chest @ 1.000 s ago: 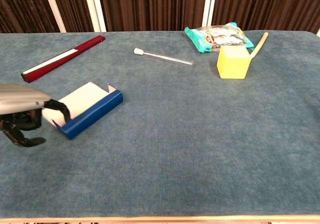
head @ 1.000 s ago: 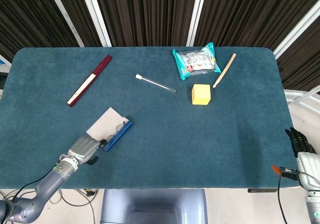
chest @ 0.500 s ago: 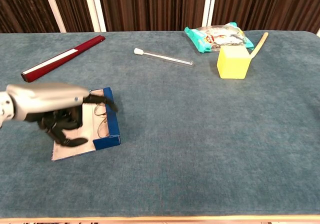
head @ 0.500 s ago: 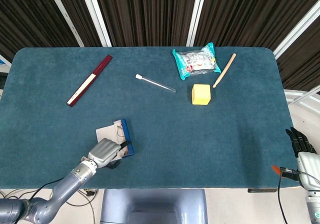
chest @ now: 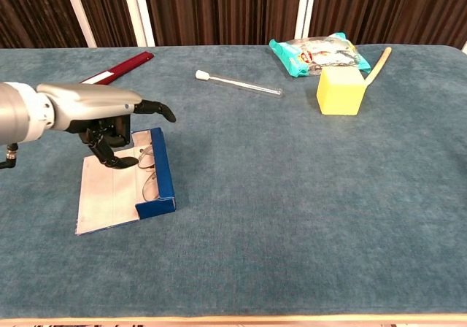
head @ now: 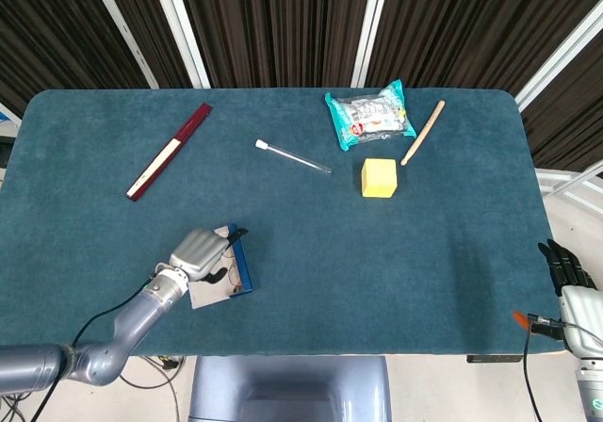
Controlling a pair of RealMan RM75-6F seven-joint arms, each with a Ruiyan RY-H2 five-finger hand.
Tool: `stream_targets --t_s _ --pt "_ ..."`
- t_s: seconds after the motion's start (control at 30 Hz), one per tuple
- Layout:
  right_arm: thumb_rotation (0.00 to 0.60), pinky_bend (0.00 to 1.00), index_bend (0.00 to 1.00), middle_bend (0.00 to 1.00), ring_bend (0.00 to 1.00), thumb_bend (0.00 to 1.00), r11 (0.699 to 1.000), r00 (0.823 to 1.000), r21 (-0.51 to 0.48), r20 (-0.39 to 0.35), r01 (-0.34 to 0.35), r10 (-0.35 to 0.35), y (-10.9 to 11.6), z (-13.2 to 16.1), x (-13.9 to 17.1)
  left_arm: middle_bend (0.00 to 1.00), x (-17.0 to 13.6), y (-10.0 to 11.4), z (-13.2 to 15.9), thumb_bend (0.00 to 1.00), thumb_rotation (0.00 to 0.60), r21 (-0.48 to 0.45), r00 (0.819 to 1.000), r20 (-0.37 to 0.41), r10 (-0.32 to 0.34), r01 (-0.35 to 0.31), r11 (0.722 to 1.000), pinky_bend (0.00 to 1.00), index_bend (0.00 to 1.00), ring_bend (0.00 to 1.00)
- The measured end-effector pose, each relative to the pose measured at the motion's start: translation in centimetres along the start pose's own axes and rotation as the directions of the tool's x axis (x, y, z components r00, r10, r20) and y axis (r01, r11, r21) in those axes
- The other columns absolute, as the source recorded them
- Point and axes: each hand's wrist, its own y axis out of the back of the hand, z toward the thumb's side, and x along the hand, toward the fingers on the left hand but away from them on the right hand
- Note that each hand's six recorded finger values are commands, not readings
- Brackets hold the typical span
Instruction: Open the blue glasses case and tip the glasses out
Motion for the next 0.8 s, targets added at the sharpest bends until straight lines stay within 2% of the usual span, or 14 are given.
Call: stream_targets --t_s 0.37,0.8 --pt "0.6 0.19 0.0 0.0 0.0 0.18 1.0 1.0 -0.001 -0.001 -0.001 0.001 0.0 0.0 0.0 0.97 2.6 -0.5 -0.9 0.36 0.6 0.07 0.989 -0.114 -0.091 0.099 0.993 0.95 0.09 0.85" --pt "0.6 0.19 0.0 0.0 0.0 0.18 1.0 1.0 0.0 -0.004 -0.001 0.001 0.0 0.1 0.1 0.98 1.8 -0.9 -3.2 0.36 0.6 0.078 0.974 -0.193 -0.115 0.132 0.988 0.95 0.15 0.85"
